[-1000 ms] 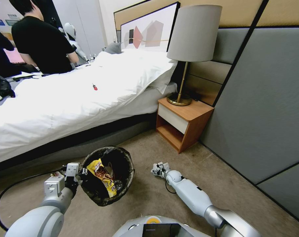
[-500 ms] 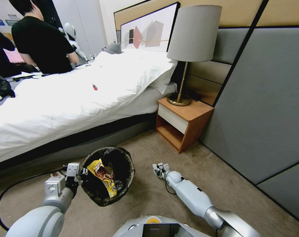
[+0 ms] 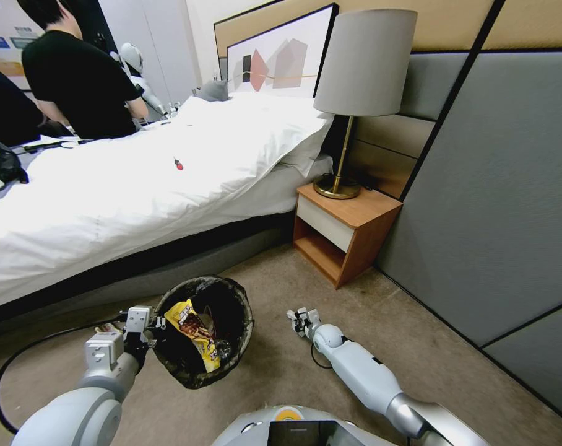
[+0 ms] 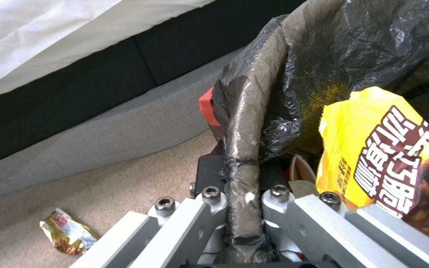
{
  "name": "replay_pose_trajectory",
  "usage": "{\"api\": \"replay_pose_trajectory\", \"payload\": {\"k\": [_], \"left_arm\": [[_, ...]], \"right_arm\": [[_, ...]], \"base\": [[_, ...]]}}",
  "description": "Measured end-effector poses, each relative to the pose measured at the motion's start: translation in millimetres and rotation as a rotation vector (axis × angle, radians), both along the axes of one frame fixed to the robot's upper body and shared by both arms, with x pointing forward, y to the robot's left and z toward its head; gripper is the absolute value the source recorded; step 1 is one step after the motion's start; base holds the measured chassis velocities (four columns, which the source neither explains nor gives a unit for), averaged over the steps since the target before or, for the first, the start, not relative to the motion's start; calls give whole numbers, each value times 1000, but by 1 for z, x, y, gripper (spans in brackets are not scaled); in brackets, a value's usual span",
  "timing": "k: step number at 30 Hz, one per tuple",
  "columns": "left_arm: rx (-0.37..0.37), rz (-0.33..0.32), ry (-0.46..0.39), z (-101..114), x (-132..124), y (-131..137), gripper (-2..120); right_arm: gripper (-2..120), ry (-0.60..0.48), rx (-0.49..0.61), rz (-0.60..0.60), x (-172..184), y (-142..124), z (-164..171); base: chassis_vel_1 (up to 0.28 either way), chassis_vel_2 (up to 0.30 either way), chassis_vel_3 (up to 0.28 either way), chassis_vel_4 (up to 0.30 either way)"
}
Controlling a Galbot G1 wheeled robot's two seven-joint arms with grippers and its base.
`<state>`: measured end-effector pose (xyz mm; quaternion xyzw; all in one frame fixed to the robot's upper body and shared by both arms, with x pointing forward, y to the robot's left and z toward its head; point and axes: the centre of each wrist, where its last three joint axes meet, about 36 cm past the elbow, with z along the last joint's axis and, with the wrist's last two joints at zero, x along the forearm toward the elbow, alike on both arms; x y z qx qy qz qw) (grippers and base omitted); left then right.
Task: Pick up the trash bin, then pick up the garbage from the floor and place it into the trash bin.
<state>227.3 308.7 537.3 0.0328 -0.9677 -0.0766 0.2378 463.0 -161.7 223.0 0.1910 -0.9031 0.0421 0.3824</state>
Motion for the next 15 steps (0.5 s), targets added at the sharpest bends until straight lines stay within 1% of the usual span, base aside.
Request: {"api": "replay_pose_trajectory", "payload": {"k": [3,5,7,8,10,11,13,14,15], "left_arm": [[0,-6,-5,1,1,-1,1],[1,-7,-6,1,2,-1,1],[3,-10,-6,1,2,0,1],[3,-10,-6,1,2,0,1],[4,-15,-6,2,2,0,1],[4,-15,-6,2,2,0,1],[6,-24,-7,2,3,0,1],[8,-30,-10,3,4,0,1],[8,-30,-10,3,4,0,1]], "right_arm": [[0,-105,29,-38,9,-18,36],[0,-121,33,-42,10,-21,42],[0,-197,46,-60,13,-34,76],[0,-197,46,-60,13,-34,76],[0,-264,45,-58,12,-44,107],[0,-264,45,-58,12,-44,107],[0,-365,45,-3,6,-53,155],[0,-420,61,46,-1,-54,186],[0,-420,61,46,-1,-54,186]], "base": [[0,0,0,0],[0,0,0,0],[0,0,0,0],[0,0,0,0],[0,0,0,0],[0,0,0,0],[0,0,0,0],[0,0,0,0],[0,0,0,0]]}}
